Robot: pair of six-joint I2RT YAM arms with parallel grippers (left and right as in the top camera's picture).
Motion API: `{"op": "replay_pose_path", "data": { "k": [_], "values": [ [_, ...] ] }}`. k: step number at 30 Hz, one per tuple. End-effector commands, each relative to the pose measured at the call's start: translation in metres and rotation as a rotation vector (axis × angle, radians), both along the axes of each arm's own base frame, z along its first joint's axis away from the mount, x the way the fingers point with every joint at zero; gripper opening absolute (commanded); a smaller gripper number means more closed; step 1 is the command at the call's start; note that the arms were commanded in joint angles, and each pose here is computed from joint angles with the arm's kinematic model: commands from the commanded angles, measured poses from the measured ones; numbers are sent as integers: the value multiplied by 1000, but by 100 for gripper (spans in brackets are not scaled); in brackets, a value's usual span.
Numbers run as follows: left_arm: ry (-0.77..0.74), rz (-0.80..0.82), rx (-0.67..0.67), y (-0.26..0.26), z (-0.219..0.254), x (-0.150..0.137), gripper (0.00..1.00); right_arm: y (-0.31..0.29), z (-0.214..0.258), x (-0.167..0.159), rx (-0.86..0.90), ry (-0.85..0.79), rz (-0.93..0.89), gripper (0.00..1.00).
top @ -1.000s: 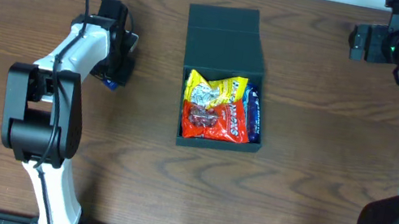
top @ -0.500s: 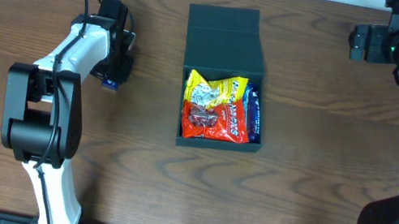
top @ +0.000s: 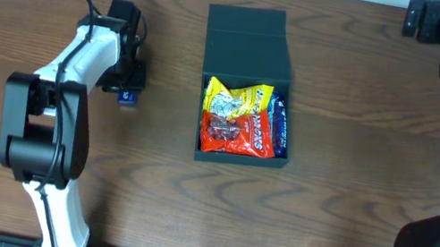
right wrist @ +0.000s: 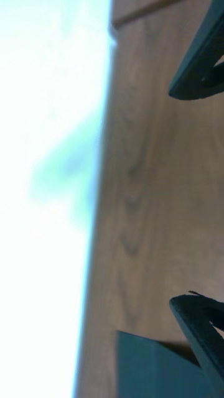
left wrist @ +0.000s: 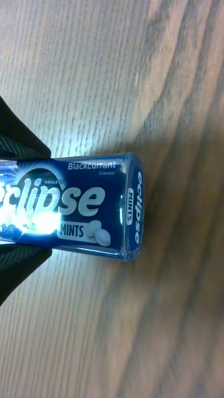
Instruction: Pack container
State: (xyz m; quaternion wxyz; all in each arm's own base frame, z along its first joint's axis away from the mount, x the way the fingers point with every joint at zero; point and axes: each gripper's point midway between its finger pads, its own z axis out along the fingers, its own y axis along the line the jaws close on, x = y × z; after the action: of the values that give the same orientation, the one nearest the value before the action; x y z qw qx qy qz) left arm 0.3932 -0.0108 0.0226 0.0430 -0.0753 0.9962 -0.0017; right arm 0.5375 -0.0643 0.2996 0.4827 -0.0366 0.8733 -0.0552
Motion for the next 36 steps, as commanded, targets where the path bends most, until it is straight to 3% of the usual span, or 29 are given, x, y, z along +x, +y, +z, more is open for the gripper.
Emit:
{"op": "replay_pose_path", "data": {
  "k": [1, 4, 7, 13, 16, 18, 21, 23, 28, 29, 30, 31, 32, 36],
  "values": [
    [-151, 8, -68, -24, 54, 13, 6, -6, 13, 2, -5, -50, -22, 99],
    [-269, -59, -76, -45, 95, 17, 6, 2, 15, 3, 20, -60, 21, 99],
    [-403, -284, -74, -81, 138, 14, 6, 13, 5, -2, 57, -16, 69, 99],
    [-508, -1055, -205, -184, 157, -25, 6, 17, -9, -12, 76, 54, 77, 99],
    [-541, -1368, -144, -205, 151, -36, 6, 17, -14, -15, 80, 79, 76, 99],
    [-551, -1514, -112, -213, 145, -40, 11, 17, -16, -17, 82, 90, 76, 99],
    [-536, -1623, -100, -220, 132, -42, 18, 18, -17, -18, 84, 97, 76, 99],
    [-500, -1637, -110, -220, 117, -41, 6, 18, -18, -18, 84, 98, 75, 99],
    [-437, -1686, -120, -220, 88, -39, 7, 18, -20, -20, 86, 108, 75, 99],
    [-433, -1685, -122, -221, 84, -38, 30, 18, -20, -20, 87, 111, 75, 99],
    [-437, -1685, -121, -222, 83, -36, 42, 18, -21, -21, 87, 115, 75, 99],
    [-443, -1684, -119, -223, 83, -35, 65, 18, -22, -21, 88, 118, 75, 99],
    [-452, -1673, -117, -224, 84, -32, 95, 18, -22, -22, 89, 121, 75, 99],
    [-496, -1559, -128, -230, 90, -20, 95, 18, -23, -23, 89, 127, 75, 99]
  ]
}}
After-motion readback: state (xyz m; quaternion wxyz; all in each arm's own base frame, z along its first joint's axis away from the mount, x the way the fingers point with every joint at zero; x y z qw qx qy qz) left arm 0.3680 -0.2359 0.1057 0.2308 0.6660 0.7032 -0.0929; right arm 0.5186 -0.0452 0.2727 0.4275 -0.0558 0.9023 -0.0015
